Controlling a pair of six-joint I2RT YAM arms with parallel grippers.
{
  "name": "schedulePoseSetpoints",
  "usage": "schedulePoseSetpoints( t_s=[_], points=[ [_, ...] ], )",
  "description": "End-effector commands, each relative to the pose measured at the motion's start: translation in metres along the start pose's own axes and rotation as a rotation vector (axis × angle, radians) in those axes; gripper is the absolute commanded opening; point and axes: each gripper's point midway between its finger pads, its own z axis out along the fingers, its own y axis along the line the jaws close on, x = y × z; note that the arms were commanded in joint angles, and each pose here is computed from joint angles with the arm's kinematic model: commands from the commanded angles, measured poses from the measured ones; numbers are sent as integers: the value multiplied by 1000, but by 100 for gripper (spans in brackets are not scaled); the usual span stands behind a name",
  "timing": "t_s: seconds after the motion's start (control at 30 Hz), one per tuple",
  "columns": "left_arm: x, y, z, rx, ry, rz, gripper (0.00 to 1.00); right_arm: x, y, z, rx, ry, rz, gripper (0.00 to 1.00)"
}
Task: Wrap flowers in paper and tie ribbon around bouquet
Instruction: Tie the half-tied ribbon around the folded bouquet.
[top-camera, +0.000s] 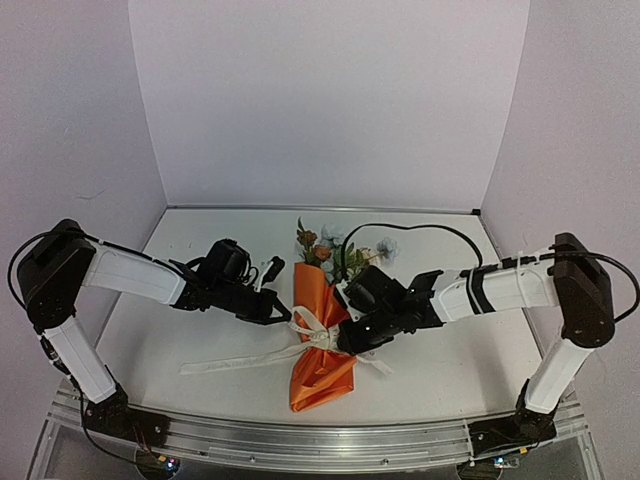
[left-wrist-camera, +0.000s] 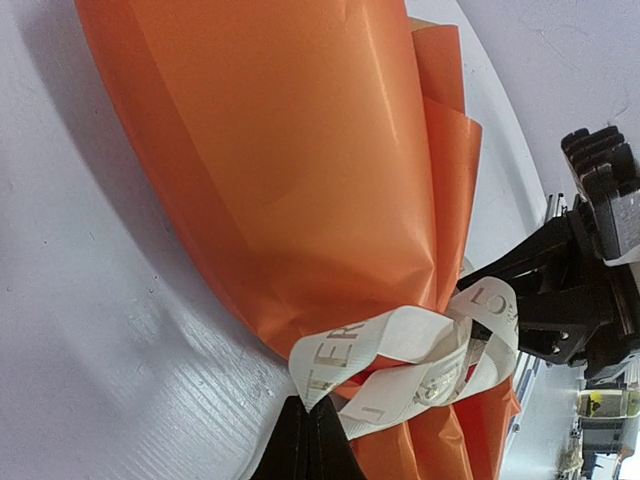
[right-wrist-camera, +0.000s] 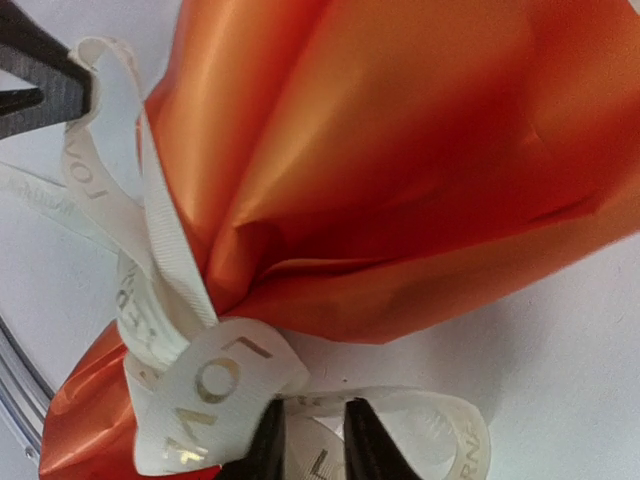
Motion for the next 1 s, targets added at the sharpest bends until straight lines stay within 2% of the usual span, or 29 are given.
schedulePoseSetpoints(
  t_s=[0.0, 0.27, 0.33, 0.47, 0.53, 0.77, 0.97],
  points=[
    [-15, -1, -8, -31, -44, -2, 0, -16, -8, -22, 34, -89, 49, 12],
    [-10, 3, -10, -47, -45, -26, 0, -15, -26, -38, 118, -113, 78, 7],
    [-9, 3, -11, -47, -44, -27, 0, -12, -28, -38, 122, -107, 80, 15],
    [-9, 2, -10, -37, -39, -22, 0, -6, -39, -29, 150, -84, 70, 40],
    [-10, 0, -9, -31, -37, -18, 0, -6, -41, -22, 150, -75, 51, 45],
    [-12, -1, -8, -24, -33, -9, 0, -9, -31, -1, 67, -57, -31, 48],
    [-14, -2, -7, -21, -37, -6, 0, -6, -45, 15, 87, -24, -2, 42]
  ],
)
